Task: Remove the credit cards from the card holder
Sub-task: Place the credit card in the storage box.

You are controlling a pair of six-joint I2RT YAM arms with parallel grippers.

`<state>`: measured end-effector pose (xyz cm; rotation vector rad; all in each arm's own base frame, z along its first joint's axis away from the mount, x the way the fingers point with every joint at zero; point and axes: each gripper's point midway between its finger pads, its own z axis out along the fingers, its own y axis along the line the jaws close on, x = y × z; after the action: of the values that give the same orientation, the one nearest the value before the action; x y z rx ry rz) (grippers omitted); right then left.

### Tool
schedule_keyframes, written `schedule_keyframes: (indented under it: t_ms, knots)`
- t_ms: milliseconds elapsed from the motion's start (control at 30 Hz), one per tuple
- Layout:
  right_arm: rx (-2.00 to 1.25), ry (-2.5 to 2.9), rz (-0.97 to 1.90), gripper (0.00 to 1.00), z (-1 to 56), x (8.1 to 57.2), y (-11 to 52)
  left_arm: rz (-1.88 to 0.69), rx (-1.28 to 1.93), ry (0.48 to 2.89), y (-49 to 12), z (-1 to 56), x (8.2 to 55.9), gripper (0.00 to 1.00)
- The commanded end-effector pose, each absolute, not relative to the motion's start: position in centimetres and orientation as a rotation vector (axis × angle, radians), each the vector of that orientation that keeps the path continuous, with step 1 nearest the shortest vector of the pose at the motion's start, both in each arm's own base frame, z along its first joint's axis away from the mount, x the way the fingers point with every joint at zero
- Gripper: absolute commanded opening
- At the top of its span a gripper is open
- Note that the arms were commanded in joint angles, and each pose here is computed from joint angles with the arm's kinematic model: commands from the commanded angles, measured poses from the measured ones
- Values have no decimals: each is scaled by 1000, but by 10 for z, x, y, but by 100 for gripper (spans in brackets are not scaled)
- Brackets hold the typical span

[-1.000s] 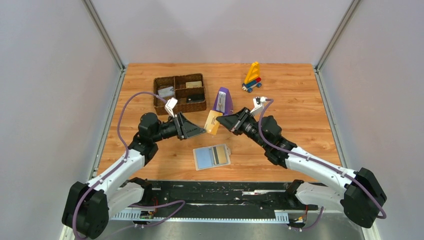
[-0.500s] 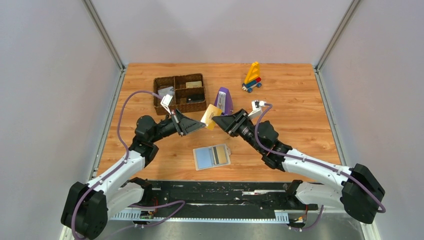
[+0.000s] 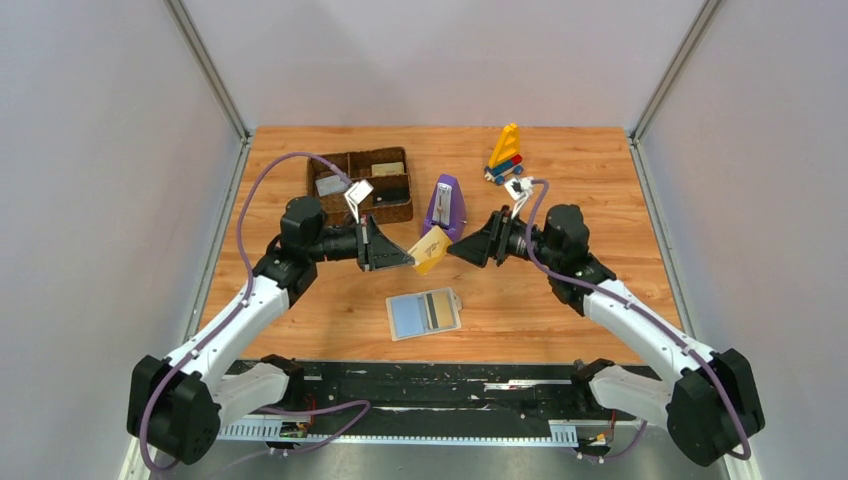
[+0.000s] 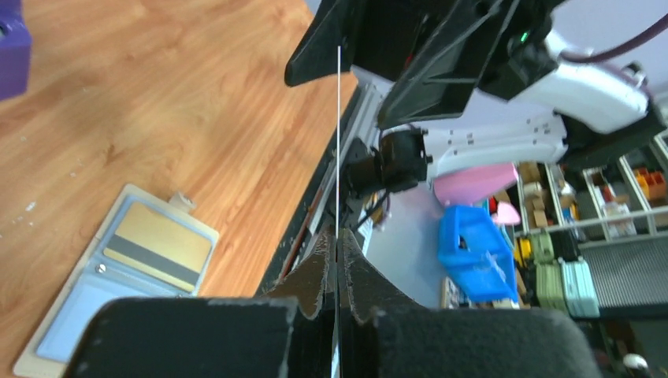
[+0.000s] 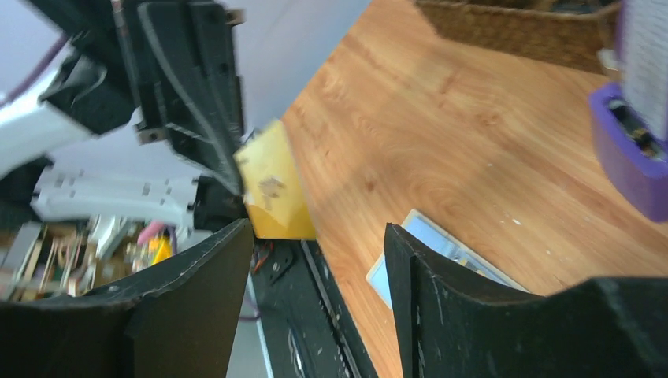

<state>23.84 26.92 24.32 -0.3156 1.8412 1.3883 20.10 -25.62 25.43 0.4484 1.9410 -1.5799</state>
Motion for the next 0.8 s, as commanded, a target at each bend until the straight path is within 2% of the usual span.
schedule_keyframes:
  t_ms: [0,400,467,567,633,667,733,767]
  knots:
    - [-703,1818,1526,63,255,205,283,-1634,632,2032,-254,238,176,0]
    - [-761,1842,1612,48,252,207,297,-1704,649,2058,-257,228,173,0]
    - [-750,1847,1611,39,250,208,298,-1712,656,2058,-257,227,172,0]
    - [-708,1869,1609,15,246,212,299,-1718,659,2062,-257,226,172,0]
    - [-660,1885,1612,5,245,215,299,-1710,654,2061,-257,227,173,8]
    - [-630,1887,1608,1,246,217,299,-1701,645,2062,-257,227,175,17]
    - [-541,1890,1598,0,249,222,298,-1674,605,2072,-256,227,181,30]
    - [-504,1876,1605,0,252,224,297,-1653,576,2077,-255,226,185,33]
